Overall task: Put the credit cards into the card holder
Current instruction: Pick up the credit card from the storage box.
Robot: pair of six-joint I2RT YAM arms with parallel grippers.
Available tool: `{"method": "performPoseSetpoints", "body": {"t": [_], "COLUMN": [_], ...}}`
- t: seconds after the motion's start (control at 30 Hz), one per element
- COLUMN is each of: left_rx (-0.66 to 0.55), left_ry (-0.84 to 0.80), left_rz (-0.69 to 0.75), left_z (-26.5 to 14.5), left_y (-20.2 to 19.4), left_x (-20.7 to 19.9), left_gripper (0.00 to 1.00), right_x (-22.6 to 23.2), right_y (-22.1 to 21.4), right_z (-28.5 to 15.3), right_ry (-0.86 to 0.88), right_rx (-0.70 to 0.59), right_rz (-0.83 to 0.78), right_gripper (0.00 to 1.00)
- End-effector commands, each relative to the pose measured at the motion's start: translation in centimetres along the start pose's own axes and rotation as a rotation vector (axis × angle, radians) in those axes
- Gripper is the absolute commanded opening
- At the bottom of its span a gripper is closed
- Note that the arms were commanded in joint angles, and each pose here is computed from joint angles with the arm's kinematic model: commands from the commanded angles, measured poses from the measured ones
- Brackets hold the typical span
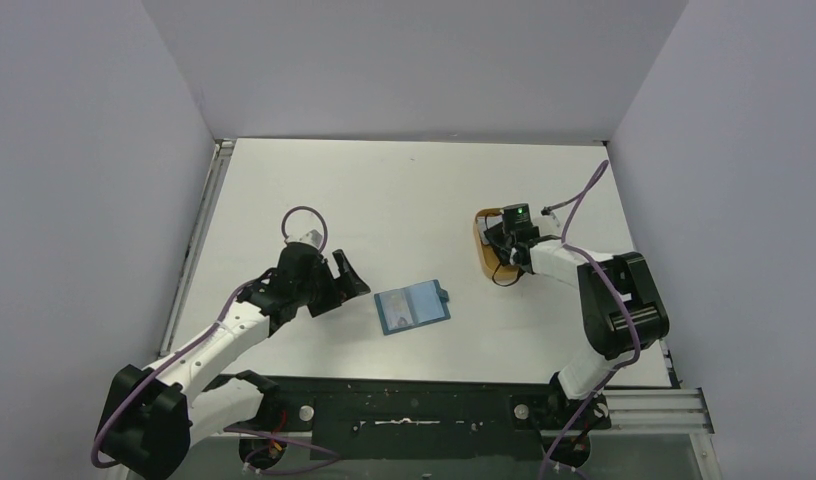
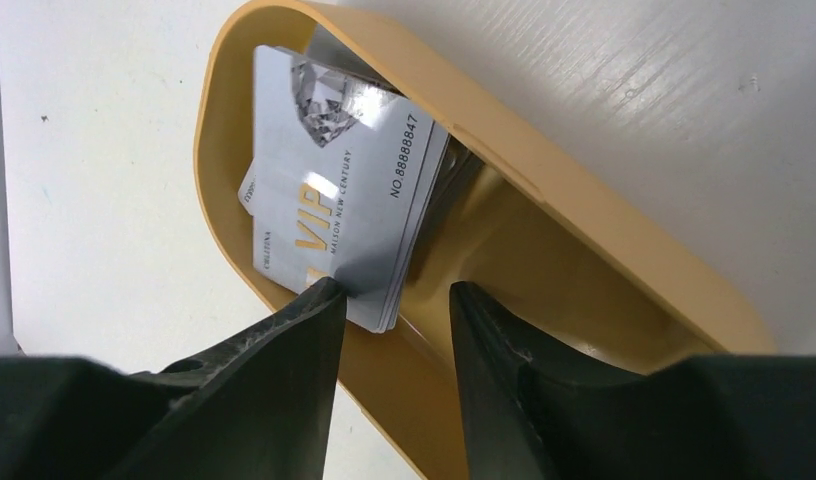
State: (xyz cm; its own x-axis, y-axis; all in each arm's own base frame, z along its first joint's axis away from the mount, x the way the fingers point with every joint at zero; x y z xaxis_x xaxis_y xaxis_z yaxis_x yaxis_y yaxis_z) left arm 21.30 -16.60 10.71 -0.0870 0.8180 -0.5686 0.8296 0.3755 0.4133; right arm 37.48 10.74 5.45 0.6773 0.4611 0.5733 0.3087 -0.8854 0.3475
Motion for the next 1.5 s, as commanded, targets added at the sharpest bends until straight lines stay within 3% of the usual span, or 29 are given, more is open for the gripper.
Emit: {"method": "performPoseSetpoints", "body": {"t": [0.0, 0.17, 0.3, 0.7, 1.07, 1.37, 1.47], "left_rx": [-0.025, -0.025, -0.028, -0.015, -0.013, -0.013, -0.011], "left_ry": [-0.049, -0.048, -0.046, -0.037, -0.033, -0.034, -0.034], "left_rz": [-0.005, -0.005, -0.006, -0.006, -0.007, -0.011, -0.011], "left_z": [0.1, 0.0, 0.0, 0.3, 0.4, 0.4, 0.5], "left_y": [0.7, 0.7, 0.7, 0.5, 0.5, 0.5, 0.4], "left_x": [-1.0, -0.9, -0.9, -0.7, -0.6, -0.6, -0.6], "left_gripper": [0.83, 0.83, 0.83, 0.83, 0.82, 0.82, 0.82], "right_x": [1.3, 2.1, 2.8, 2.2, 2.3, 3.4, 3.3], "right_y": [0.6, 1.3, 1.8, 1.7, 2.0, 2.5, 2.5], "right_z": [-0.5, -0.7, -0.7, 1.0, 0.1, 0.3, 0.4], "right_ry": [0.070, 0.110, 0.115, 0.069, 0.098, 0.094, 0.082], "right_rx": [-0.026, -0.063, -0.076, -0.066, -0.074, -0.069, -0.058], "right_rz": [0.020, 0.057, 0.077, 0.133, 0.128, 0.113, 0.108], "right_gripper": [0.44, 0.64, 0.66, 0.56, 0.29, 0.34, 0.47]}}
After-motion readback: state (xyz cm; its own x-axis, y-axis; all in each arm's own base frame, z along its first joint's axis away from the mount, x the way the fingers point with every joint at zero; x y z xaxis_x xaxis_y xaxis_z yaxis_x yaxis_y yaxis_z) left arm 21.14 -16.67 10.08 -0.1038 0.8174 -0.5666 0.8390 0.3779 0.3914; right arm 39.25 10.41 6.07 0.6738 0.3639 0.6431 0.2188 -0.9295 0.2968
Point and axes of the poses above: each gripper's point midway between its finger pads, its own z axis out along the fingers, its own x axis along the line the jaws close on, y = z × x, the point moved 3 cm from there along -z, back along the fingers, and after that the axes turned 4 degrees about z, right-handed, at the moved point
